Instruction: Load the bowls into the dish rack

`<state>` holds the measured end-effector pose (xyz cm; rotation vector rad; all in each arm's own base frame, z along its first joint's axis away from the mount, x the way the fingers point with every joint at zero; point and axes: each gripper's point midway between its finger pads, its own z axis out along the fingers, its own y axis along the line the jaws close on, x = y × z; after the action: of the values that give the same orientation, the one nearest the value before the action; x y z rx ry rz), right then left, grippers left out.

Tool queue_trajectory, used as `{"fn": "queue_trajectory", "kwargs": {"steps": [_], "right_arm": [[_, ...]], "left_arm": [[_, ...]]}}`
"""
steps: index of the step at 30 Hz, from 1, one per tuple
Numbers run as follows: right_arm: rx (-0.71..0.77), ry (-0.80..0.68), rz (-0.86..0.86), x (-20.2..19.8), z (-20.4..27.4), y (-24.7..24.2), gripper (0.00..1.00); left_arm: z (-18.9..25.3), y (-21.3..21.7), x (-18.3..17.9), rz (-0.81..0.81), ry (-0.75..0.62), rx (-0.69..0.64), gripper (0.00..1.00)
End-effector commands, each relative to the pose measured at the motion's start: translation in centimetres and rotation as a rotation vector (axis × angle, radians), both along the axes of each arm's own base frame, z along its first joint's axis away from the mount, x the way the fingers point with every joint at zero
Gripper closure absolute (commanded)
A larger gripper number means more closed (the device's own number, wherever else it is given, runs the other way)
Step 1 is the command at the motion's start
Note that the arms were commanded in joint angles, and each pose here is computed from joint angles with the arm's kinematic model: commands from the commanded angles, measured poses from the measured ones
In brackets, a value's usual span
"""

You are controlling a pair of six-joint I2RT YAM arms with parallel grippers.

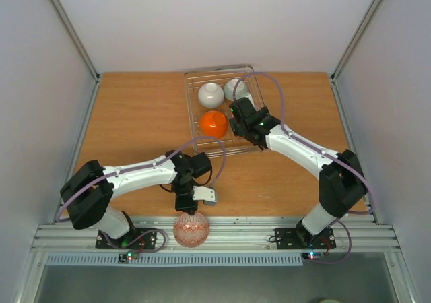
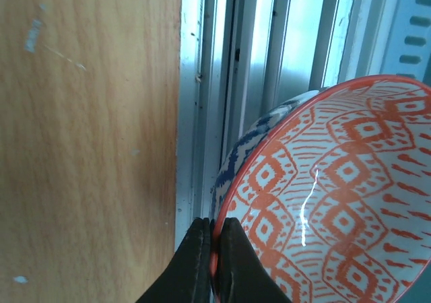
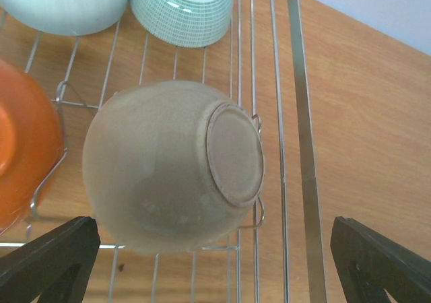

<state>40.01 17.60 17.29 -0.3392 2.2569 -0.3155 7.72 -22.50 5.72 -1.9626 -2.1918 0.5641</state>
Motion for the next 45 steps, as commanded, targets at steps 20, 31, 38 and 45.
{"fn": "queue_trajectory", "kwargs": {"steps": [20, 31, 38, 45], "right_arm": [[0.650, 0.225, 0.237, -9.5, 1.1, 6.4, 0.07], [1.035, 0.329, 0.479, -14.0, 3.3, 11.1, 0.03], [1.154, 0.278, 0.530, -14.9, 5.2, 11.0, 0.02], [1.232, 0.318, 0.592, -15.6, 5.7, 11.9, 0.02]], "left_arm": [[12.4, -1.6, 15.8, 0.461, -0.325, -0.579, 1.00], [14.3, -0.4, 18.3, 0.610, -0.262, -0.771, 1.00], [15.0, 0.1, 18.5, 0.642, -0.170, -0.856, 1.00], [16.4, 1.4, 19.6, 0.707, -0.111, -0.941, 0.99]]}}
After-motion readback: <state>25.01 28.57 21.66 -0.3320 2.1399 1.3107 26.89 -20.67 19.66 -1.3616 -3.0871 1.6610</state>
